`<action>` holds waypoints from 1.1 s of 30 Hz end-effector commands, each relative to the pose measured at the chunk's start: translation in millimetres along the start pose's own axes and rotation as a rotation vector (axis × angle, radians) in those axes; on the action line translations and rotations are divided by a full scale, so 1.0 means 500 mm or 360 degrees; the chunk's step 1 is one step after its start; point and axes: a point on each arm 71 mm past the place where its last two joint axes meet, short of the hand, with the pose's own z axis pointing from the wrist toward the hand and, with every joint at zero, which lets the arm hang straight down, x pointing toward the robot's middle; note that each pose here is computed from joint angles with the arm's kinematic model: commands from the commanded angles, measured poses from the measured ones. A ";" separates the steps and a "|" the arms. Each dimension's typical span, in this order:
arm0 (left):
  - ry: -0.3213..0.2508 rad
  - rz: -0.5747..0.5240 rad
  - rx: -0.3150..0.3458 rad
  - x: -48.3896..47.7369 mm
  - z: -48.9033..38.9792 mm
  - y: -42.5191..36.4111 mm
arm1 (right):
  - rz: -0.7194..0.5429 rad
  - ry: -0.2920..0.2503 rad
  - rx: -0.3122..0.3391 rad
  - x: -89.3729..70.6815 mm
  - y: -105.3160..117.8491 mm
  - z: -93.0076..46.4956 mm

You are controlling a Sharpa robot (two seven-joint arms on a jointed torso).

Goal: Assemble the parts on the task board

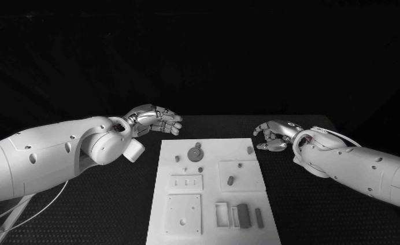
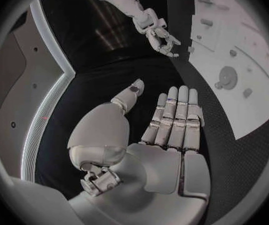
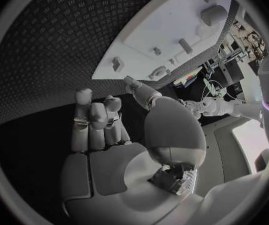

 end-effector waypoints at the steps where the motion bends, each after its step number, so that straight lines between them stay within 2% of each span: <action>1: 0.0027 0.0002 0.0030 0.004 0.001 -0.003 | 0.0021 0.0043 -0.0044 0.015 0.001 0.002; 7: 0.0031 0.0000 0.0028 0.004 -0.001 -0.003 | 0.0040 0.0073 -0.0043 0.040 -0.002 0.000; 21: 0.0039 -0.0003 0.0025 0.006 -0.004 -0.003 | 0.0045 0.0061 -0.0037 0.048 0.001 0.007; 33: 0.0045 -0.0004 0.0023 0.010 -0.005 -0.004 | 0.0051 0.0088 -0.0025 0.065 -0.001 0.013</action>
